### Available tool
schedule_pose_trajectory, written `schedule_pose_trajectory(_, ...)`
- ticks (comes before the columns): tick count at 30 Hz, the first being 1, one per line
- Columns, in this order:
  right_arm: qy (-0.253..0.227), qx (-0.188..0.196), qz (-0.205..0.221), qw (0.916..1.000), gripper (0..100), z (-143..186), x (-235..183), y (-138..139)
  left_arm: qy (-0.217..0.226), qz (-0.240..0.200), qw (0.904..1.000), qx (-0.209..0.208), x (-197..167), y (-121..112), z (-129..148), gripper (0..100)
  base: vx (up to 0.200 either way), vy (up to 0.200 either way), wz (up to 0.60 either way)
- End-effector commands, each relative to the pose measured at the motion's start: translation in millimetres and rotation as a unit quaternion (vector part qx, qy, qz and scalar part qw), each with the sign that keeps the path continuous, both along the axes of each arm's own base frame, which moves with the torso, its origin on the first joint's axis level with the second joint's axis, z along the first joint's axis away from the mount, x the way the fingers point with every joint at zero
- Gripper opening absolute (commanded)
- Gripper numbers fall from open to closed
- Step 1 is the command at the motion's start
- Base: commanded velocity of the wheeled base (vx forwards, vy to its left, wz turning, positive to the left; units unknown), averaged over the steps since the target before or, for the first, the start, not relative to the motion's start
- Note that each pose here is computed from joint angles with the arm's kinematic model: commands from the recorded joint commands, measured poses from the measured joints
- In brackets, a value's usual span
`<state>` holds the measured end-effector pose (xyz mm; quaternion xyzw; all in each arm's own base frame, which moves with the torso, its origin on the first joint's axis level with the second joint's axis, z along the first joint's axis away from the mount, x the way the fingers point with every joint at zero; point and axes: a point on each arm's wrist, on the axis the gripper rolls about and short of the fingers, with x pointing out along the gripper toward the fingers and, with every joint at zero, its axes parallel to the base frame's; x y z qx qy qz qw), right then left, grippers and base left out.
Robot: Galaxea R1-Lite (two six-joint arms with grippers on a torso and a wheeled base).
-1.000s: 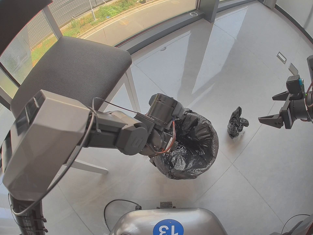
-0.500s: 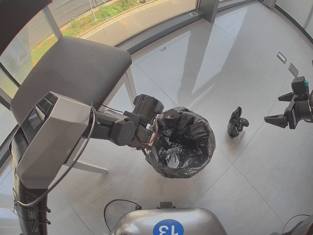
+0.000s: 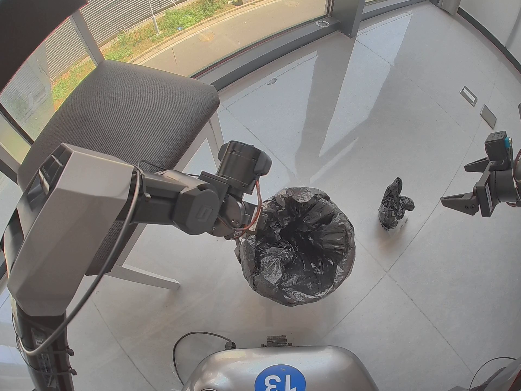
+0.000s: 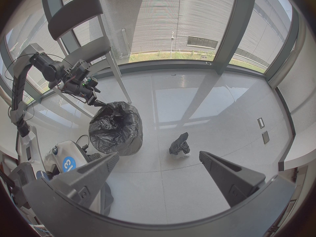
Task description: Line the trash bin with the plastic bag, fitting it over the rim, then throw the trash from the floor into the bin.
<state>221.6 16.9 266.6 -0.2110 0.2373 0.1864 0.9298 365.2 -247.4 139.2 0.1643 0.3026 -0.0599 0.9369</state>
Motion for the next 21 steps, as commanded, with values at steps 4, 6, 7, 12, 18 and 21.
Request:
schedule_pose_trajectory(4, 0.021, -0.001, -0.009, 0.9997, 100, -11.0, 2.2, -4.1, -0.005, -0.015, 0.9997, -0.021, -16.2, -14.5, 10.0, 100, 0.0, 0.0, 0.0)
schedule_pose_trajectory(6, 0.029, -0.001, -0.013, 0.9995, 100, -15.7, 2.5, -5.8, -0.005, -0.019, 0.9995, -0.025, -19.0, -17.4, 11.4, 100, 0.0, 0.0, 0.0)
schedule_pose_trajectory(7, 0.036, -0.001, -0.015, 0.9993, 100, -19.0, 4.3, -6.5, -0.006, -0.02, 0.9995, -0.026, -20.0, -18.3, 12.0, 100, 0.0, 0.0, 0.0)
schedule_pose_trajectory(12, 0.066, 0.001, -0.032, 0.9973, 100, -33.9, 13.8, -15.1, -0.019, -0.026, 0.9984, -0.047, -31.5, -21.8, 29.6, 100, 0.0, 0.0, 0.0)
schedule_pose_trajectory(18, 0.071, 0.004, -0.053, 0.996, 100, -49.4, 41.2, -26.3, -0.033, -0.044, 0.9963, -0.066, -52.0, -22.0, 52.2, 100, 0.0, 0.0, 0.0)
schedule_pose_trajectory(21, 0.067, 0.006, -0.055, 0.9962, 100, -59.9, 58.8, -28.1, -0.036, -0.051, 0.9954, -0.073, -58.6, -20.5, 58.7, 100, 0.0, 0.0, 0.0)
